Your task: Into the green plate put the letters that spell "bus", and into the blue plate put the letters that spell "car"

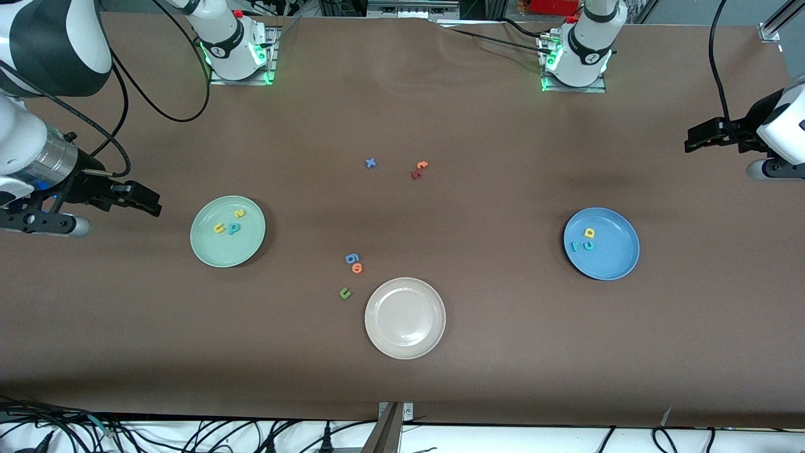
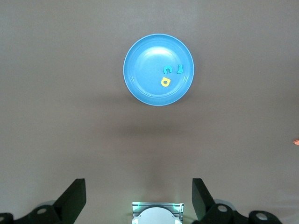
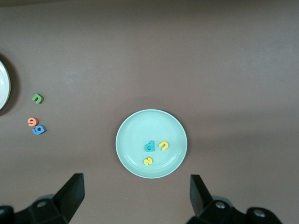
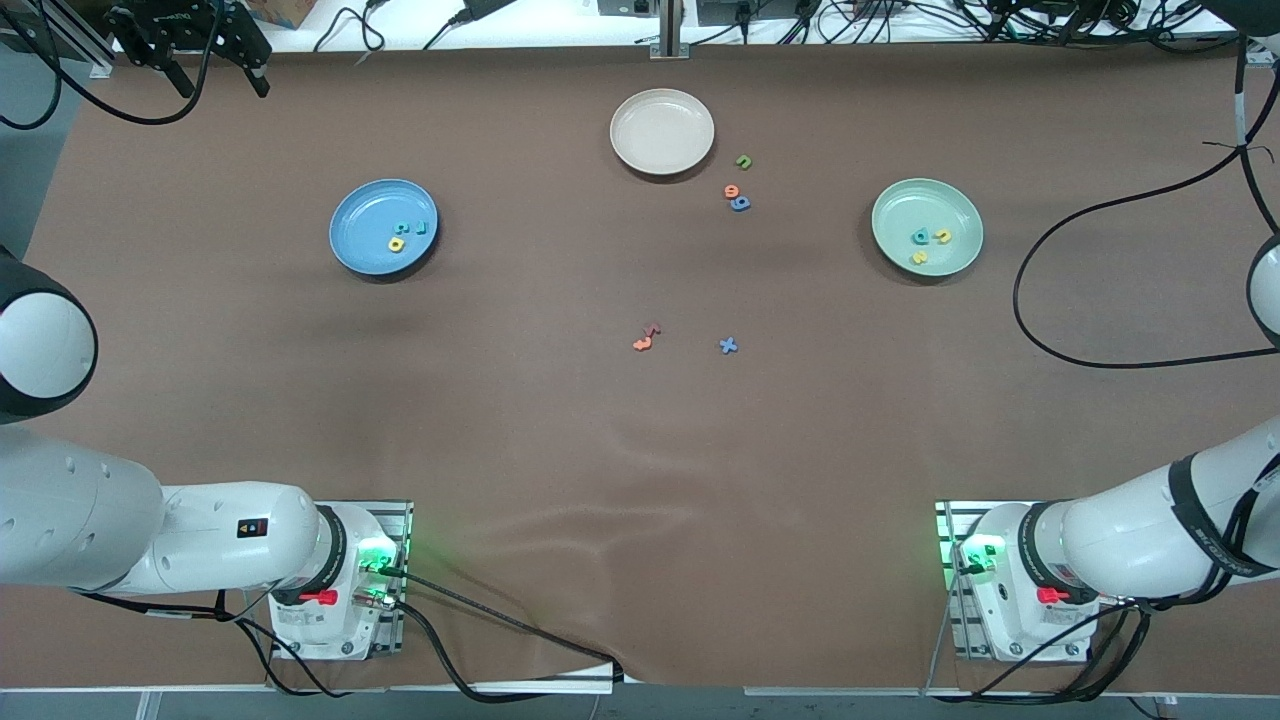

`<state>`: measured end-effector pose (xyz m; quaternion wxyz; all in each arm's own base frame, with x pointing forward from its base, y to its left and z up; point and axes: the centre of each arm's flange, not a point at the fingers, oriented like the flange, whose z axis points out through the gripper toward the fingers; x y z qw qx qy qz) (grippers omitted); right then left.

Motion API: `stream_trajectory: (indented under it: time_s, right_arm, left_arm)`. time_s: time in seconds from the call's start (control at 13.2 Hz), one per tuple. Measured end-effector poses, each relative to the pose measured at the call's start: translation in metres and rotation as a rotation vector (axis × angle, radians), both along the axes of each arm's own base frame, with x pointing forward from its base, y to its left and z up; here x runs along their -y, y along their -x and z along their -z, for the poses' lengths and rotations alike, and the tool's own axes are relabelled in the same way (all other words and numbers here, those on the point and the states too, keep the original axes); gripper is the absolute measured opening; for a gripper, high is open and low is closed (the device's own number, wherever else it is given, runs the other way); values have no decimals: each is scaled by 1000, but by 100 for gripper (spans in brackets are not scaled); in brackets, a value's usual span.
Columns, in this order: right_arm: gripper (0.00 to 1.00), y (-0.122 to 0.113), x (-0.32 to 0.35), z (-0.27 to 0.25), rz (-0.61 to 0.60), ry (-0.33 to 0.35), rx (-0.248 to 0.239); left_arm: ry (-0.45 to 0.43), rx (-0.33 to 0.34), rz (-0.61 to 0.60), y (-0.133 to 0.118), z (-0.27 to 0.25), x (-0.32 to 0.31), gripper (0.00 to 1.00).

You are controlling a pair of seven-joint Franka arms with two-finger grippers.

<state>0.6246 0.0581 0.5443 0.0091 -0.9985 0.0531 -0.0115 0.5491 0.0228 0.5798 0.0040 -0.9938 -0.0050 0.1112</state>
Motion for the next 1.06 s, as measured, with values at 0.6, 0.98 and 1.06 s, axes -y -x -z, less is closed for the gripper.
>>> stream_trajectory:
  time_s: [0.6, 0.98, 1.06]
  right_arm:
    - [100, 0, 5, 1, 8, 1, -1]
    - [100, 0, 4, 1, 8, 1, -1]
    - [100, 0, 4, 1, 7, 1, -1]
  left_arm:
    - [1, -5, 2, -2, 3, 1, 100]
    - [1, -5, 3, -2, 3, 2, 100]
    - [1, -5, 4, -2, 3, 2, 100]
